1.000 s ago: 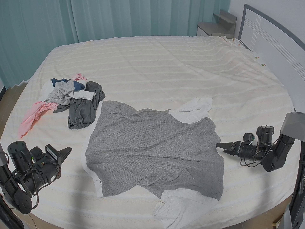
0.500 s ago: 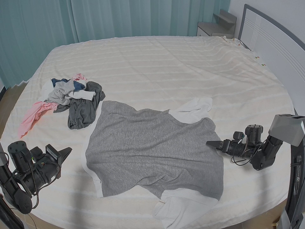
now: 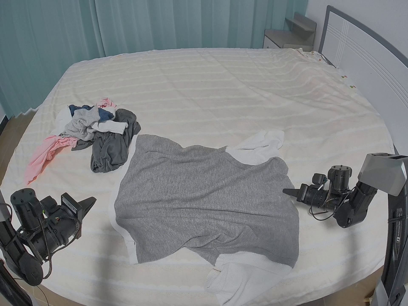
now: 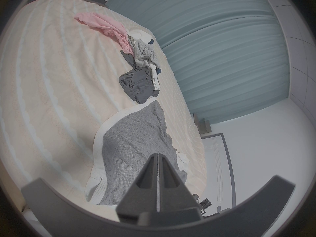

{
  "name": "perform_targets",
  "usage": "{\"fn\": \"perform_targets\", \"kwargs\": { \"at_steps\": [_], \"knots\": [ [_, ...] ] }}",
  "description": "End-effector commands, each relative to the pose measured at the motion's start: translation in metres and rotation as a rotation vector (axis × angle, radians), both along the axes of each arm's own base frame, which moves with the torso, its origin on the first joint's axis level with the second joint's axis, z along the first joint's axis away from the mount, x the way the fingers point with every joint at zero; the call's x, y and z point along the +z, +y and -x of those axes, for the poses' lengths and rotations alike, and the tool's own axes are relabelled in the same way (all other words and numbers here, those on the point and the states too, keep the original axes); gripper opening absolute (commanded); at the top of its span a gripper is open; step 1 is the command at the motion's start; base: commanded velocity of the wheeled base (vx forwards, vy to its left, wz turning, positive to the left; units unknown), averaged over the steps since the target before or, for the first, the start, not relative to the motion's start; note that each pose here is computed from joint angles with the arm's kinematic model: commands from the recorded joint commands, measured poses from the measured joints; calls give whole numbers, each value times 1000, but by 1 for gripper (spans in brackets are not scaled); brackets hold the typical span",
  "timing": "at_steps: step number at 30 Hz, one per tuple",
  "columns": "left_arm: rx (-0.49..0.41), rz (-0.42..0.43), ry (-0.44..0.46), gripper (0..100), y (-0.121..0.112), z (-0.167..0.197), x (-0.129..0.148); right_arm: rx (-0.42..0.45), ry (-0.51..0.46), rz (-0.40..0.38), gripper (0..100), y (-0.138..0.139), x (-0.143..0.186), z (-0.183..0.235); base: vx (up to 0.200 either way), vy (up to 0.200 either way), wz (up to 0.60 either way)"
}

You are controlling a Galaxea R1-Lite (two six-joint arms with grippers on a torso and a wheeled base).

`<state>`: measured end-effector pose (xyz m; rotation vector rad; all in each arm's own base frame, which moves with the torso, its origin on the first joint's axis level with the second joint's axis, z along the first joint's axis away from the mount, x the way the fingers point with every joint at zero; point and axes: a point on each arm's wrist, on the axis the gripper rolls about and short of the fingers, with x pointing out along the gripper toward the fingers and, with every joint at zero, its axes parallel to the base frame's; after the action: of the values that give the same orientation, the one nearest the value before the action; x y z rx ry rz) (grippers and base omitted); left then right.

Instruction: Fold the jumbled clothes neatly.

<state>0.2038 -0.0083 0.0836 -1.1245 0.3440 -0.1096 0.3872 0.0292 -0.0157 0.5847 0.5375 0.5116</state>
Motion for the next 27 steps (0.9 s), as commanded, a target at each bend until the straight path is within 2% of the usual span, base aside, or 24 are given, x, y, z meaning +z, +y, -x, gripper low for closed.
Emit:
{"fn": "perform_targets", "kwargs": {
  "at_steps": [1, 8, 22, 23, 27],
  "knots": [
    [0, 1, 1, 0, 0, 3, -1, -57, -38, 0, 0, -22, 16, 0, 0, 0, 0],
    [0, 1, 3, 0, 0, 3, -1, -123, -58, 1, 0, -47, 32, 7, 0, 0, 0],
    [2, 0, 3, 0, 0, 3, -1, -156, -65, 3, 0, -55, 36, 10, 0, 0, 0],
    [2, 0, 3, 0, 0, 3, -1, -156, -65, 3, 100, -55, 36, 10, 0, 0, 0],
    [-1, 1, 3, 0, 0, 3, -1, -164, -70, 2, 100, -59, 38, 11, 0, 0, 0]
  ]
}}
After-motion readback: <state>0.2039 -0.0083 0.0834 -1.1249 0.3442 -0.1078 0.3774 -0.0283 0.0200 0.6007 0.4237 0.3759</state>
